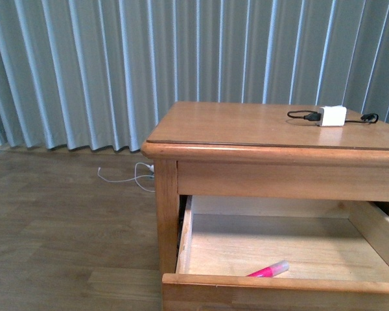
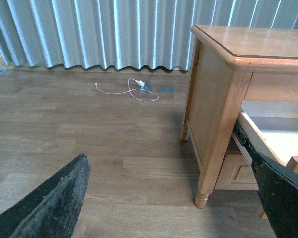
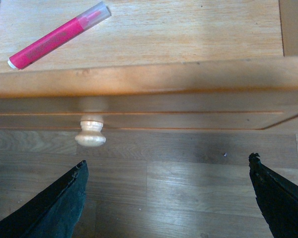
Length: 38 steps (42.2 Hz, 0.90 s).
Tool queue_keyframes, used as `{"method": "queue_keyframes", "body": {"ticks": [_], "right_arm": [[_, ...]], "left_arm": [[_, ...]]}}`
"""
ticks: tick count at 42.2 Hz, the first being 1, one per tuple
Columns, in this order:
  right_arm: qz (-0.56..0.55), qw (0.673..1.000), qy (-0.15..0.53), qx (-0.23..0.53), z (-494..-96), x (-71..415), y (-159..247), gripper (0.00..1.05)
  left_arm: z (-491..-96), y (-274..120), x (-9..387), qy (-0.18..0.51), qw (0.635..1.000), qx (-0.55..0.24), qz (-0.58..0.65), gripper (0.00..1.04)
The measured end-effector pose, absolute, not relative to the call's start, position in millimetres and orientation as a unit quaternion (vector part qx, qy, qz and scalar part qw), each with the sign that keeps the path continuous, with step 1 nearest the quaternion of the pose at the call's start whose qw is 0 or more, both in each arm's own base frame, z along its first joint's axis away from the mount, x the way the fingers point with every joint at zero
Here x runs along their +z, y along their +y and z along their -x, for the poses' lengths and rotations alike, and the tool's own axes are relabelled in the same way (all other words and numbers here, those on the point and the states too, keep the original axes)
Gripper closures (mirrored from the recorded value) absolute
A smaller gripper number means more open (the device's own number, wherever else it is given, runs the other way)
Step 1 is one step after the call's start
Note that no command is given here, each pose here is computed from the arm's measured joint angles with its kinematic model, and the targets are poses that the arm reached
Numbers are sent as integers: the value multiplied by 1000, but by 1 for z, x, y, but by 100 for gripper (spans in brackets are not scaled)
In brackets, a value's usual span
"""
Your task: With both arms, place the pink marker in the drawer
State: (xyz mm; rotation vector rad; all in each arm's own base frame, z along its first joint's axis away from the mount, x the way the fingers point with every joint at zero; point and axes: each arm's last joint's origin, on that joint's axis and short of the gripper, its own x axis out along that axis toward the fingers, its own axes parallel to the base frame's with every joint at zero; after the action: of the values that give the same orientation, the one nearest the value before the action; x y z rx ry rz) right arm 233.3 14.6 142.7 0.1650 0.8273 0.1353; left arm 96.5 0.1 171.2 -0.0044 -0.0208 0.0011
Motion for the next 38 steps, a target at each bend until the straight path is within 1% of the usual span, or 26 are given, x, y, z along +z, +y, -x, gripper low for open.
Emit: {"method": "queue_keyframes", "body": {"ticks": [13, 22, 33, 38], "right_arm": [[-68, 911, 404, 49, -278, 131, 36, 9], [-70, 937, 342, 26, -325, 122, 47, 9], [-100, 954, 282, 18, -369, 109, 55, 9], [-107, 961, 257, 9, -382, 105, 57, 9]], "left_arm": [[-97, 0, 171, -10, 1000, 1, 2, 6], [-97, 0, 171, -10, 1000, 1, 2, 6], [-97, 0, 171, -10, 1000, 1, 2, 6], [-97, 0, 171, -10, 1000, 1, 2, 6]]}}
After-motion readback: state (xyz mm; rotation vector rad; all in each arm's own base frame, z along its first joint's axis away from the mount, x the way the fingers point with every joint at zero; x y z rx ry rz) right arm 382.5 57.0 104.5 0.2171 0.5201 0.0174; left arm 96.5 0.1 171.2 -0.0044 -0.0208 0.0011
